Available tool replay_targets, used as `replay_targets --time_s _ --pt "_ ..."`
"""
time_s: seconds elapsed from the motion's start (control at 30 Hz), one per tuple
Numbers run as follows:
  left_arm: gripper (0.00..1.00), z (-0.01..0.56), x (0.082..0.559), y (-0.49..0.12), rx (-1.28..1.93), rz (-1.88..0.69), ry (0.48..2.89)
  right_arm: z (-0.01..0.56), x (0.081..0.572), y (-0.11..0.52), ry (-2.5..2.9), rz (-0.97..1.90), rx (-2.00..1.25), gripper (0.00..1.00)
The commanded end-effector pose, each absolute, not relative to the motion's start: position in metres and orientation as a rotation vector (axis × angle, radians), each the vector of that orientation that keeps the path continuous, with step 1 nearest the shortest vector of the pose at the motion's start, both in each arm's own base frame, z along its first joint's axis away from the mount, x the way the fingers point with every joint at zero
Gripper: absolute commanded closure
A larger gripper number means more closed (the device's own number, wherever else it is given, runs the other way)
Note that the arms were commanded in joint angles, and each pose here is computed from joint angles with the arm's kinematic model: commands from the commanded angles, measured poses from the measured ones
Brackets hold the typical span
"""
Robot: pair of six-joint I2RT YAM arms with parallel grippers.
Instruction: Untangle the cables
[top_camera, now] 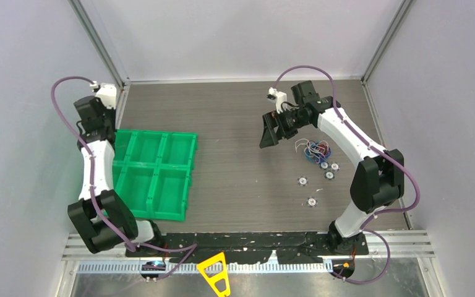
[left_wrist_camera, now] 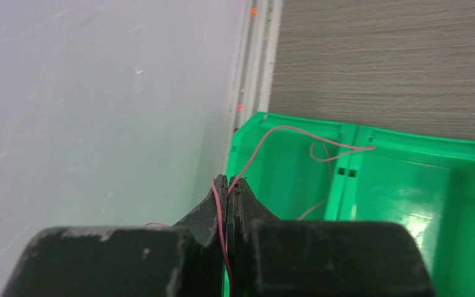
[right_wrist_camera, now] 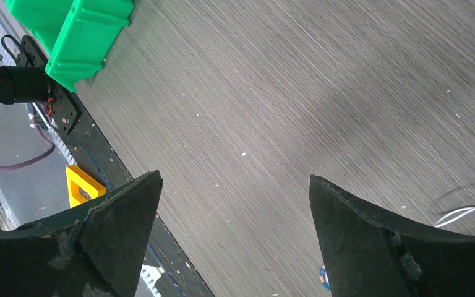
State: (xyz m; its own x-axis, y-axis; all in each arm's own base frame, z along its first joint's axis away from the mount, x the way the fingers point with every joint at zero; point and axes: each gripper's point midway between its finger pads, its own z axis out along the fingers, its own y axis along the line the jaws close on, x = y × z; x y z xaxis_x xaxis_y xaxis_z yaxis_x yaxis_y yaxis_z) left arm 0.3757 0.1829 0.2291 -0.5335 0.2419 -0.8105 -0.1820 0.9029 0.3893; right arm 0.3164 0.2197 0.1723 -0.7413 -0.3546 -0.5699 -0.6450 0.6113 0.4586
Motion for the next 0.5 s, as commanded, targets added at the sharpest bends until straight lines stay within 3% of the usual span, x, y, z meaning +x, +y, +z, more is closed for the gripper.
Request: replay_targets --time_s 0.0,0.3,0.47 --pt "1.00 0.235 0.399 0.160 0.087 0.508 2.029 0.186 0.323 0.218 2.372 0.925 -0.801 0.05" --pt "1.00 0.187 0.403 0.141 -0.002 0.313 2.161 0.186 0.324 0.203 2.390 0.911 -0.769 0.05" --pt "1.00 0.165 0.382 0.165 -0.100 0.294 2.203 0.187 0.323 0.199 2.392 0.905 -0.770 0.05"
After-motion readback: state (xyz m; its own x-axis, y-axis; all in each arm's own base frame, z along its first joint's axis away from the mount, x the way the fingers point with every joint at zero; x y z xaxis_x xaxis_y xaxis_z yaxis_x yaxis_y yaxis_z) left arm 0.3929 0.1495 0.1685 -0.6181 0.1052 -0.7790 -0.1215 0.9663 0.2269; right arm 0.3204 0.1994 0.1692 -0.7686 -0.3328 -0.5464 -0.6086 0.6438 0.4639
